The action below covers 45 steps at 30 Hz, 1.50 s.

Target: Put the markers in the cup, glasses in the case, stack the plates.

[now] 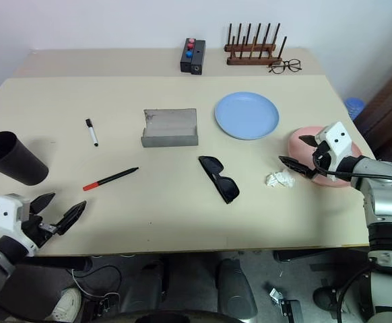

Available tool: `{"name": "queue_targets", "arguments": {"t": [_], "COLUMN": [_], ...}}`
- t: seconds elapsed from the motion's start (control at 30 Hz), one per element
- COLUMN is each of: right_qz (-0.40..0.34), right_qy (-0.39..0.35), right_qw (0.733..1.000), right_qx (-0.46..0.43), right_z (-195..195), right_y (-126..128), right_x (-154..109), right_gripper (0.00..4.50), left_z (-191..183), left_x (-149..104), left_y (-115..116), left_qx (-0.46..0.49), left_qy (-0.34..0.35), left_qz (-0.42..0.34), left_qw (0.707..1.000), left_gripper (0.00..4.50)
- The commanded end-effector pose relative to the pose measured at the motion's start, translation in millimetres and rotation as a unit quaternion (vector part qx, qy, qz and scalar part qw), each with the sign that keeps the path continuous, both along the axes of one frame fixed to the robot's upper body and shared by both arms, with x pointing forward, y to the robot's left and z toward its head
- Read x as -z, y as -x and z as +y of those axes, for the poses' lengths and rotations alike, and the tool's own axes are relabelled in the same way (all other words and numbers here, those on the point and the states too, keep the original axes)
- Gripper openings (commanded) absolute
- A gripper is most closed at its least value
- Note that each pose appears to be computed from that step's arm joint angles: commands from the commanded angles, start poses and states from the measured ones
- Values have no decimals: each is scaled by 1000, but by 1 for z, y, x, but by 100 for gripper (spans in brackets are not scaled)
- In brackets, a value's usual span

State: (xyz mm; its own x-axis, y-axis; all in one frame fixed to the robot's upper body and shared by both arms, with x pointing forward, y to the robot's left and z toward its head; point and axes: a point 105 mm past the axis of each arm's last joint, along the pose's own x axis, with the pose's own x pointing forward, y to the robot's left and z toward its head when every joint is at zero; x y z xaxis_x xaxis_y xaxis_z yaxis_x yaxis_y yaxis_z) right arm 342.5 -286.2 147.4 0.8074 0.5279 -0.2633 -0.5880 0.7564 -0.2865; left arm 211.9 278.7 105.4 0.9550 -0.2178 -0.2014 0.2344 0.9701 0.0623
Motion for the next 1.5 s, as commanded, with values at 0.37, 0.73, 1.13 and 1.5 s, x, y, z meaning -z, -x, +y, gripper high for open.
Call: {"name": "queue_targets", "arguments": {"t": [0.37,0.73,1.13,1.5], "right_qz": [-43,-88,-90,-29], "right_qy": [-4,-29,-43,-36], "right_qw": [999,990,976,940], "right_qx": [-27,-105,-195,-338], "right_z": [17,94,156,207], "right_y": [-6,-13,29,78], "right_x": [-15,-22,-31,-10], "right_gripper": [443,443,443,450], "left_z": [-12,-45,-69,-68], "left_x": [-10,-25,-33,-21], "left_y": [-11,-52,-91,-77], "left_qx": [22,86,197,245], "left_qy": [-12,-14,-145,-181], "left_qz": [-29,-26,110,220], "left_qw": [999,996,963,927], "left_gripper": [450,450,450,397]}}
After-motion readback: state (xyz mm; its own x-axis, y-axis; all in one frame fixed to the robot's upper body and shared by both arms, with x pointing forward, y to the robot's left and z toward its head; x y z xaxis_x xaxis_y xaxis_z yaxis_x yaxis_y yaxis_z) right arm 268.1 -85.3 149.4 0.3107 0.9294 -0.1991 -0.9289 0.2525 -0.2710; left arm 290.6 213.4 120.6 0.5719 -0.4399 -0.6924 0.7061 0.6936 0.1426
